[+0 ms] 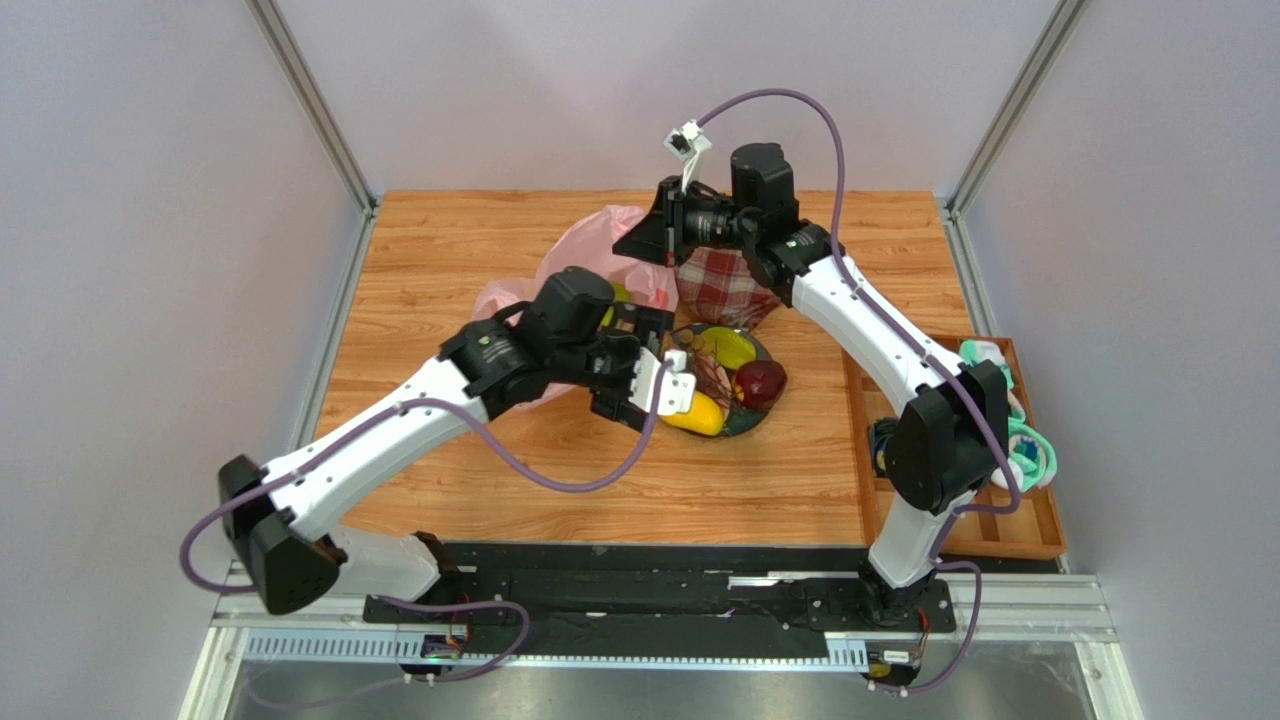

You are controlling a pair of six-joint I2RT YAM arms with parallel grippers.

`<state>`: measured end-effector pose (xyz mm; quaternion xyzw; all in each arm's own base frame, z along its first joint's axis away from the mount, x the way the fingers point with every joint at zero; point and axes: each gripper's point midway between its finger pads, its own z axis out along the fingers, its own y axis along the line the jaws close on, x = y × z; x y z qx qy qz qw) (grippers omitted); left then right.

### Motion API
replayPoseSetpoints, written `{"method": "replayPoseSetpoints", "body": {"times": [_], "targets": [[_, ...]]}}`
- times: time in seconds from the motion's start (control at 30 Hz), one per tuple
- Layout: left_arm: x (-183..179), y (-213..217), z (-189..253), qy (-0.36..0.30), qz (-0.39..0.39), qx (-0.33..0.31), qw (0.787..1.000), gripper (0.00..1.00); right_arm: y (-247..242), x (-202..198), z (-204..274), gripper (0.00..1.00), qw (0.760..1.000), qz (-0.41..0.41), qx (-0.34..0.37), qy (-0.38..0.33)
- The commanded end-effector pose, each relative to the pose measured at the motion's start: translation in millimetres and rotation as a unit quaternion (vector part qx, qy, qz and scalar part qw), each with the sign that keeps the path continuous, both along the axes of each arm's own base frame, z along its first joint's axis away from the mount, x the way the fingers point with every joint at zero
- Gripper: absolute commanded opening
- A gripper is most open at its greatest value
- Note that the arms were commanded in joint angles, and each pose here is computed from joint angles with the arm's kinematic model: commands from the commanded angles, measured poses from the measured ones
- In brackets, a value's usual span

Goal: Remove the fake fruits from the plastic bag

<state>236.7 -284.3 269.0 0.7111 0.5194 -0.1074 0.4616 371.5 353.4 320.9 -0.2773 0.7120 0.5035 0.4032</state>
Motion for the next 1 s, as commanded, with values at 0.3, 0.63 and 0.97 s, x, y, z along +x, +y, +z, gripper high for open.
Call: {"method": "replayPoseSetpoints", "body": {"times": [0.3,0.63,0.97], "targets": [[72,85,-77,0.172,0.344,-0.029,0.923,0.67,10,-90,3,0.00,0.991,0.093,-0.039,-0.088],[127,204,-73,0.117,0.569,-0.029,0.813,0.50,4,-109,19,0.00,0.977,0.105,-0.059,-0.178],[126,259,40,0.023,0.637,-0.148,0.756,0.56,-10,-110,19,0.00,0.976,0.074,-0.071,-0.190]]}}
